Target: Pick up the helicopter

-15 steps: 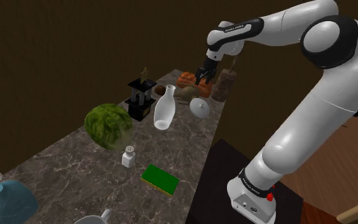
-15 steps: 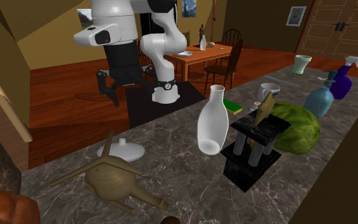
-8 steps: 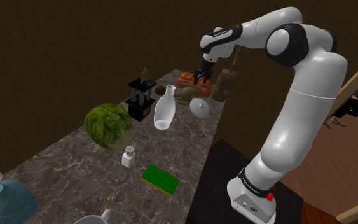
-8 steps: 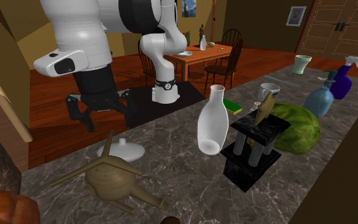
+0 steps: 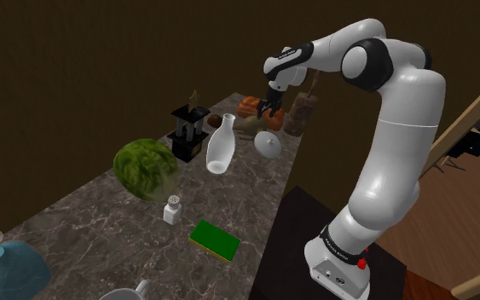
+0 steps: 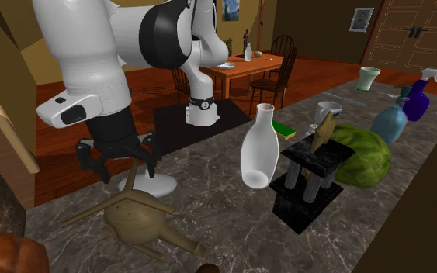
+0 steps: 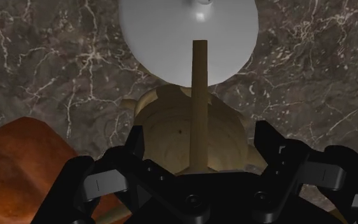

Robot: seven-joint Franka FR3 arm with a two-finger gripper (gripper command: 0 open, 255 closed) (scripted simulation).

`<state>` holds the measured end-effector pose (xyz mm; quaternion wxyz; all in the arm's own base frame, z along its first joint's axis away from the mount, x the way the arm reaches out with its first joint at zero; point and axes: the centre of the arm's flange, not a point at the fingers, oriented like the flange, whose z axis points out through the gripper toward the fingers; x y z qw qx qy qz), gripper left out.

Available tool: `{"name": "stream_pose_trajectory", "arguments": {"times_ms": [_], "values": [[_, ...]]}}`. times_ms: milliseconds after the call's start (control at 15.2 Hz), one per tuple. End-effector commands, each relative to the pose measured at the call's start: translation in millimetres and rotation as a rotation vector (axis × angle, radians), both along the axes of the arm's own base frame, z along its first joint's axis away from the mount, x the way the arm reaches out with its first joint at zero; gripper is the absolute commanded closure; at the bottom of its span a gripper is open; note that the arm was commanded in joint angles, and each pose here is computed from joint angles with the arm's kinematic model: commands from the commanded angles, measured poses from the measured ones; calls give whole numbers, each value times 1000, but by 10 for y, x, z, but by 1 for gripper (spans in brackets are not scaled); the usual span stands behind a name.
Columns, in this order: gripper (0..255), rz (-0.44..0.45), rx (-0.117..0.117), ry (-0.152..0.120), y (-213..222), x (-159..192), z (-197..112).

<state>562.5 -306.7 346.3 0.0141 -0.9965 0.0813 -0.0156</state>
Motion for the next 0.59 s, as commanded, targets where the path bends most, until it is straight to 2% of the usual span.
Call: {"name": "stream_pose_trajectory", "arguments": {"times_ms": [0,66,132,528], "values": [[0,0,0,0,1,2,-71],[0,0,0,0,1,2,-71],[255,0,0,0,2,4,-72],[255,0,0,0,0,4,-73]]}}
